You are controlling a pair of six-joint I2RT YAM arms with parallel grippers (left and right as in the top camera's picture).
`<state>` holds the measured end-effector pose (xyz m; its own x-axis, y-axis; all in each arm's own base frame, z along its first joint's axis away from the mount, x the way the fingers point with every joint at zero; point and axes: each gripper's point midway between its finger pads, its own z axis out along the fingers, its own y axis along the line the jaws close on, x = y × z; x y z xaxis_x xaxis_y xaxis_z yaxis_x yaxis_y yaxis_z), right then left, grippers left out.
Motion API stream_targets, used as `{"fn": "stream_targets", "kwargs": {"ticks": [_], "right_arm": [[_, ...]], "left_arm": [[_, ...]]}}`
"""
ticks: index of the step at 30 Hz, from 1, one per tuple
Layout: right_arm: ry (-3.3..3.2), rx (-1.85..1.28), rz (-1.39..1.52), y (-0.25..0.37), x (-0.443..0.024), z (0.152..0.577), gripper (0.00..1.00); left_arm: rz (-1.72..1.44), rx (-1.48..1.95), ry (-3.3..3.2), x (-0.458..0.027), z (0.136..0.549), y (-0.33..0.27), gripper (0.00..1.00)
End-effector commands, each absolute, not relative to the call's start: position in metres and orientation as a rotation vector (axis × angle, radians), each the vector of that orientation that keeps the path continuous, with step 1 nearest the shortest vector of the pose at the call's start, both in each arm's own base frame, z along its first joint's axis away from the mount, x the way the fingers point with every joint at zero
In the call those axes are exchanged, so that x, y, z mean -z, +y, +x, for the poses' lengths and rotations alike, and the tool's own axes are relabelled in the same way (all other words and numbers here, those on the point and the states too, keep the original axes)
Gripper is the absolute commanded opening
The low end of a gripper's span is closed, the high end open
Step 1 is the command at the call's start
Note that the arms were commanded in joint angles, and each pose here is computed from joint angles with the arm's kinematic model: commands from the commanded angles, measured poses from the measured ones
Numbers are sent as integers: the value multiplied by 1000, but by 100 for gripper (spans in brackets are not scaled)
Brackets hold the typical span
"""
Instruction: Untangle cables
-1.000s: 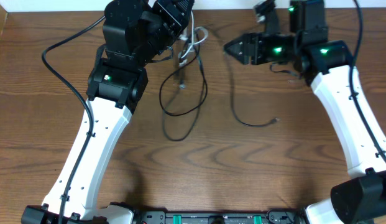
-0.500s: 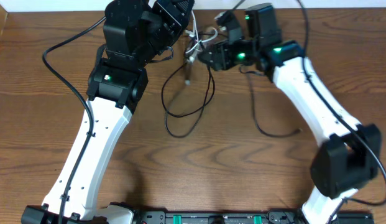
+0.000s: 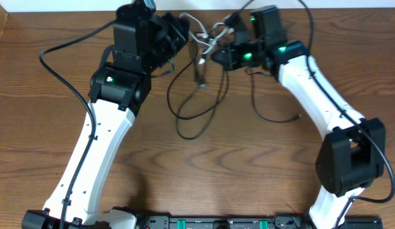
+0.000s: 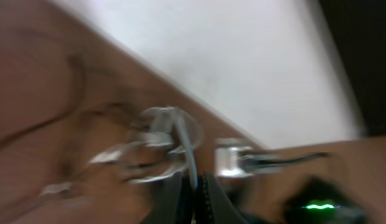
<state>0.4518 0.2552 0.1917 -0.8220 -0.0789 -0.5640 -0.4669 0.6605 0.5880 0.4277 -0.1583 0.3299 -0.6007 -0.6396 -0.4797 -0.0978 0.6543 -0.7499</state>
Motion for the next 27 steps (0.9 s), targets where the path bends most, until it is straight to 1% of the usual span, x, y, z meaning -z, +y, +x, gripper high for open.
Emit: {"fn": "stream_targets", "kwargs": {"ticks": [1,6,9,14,21,27], "right_arm": [[2309,-1004,-380,224,-231,455,1],[2271,-968,-322,193,-263,449,1],[2242,-948,-296,177,-282,445,1],[2200,-917,-259,156,-307,437,1],[2183,-879,-185,125,-321,434,1],[2130,-814,-86,82,-343,439,1]], "left_arm": [[-510,510,2131,-311,427,-116,8],[-547,123,2298,-264,402,-72,7],[-522,9,2380,-246,391,-60,8],[-468,-82,2478,-225,385,-50,8],[-447,-162,2552,-206,385,-33,8],[-538,-205,2560,-200,385,-2,7]]}}
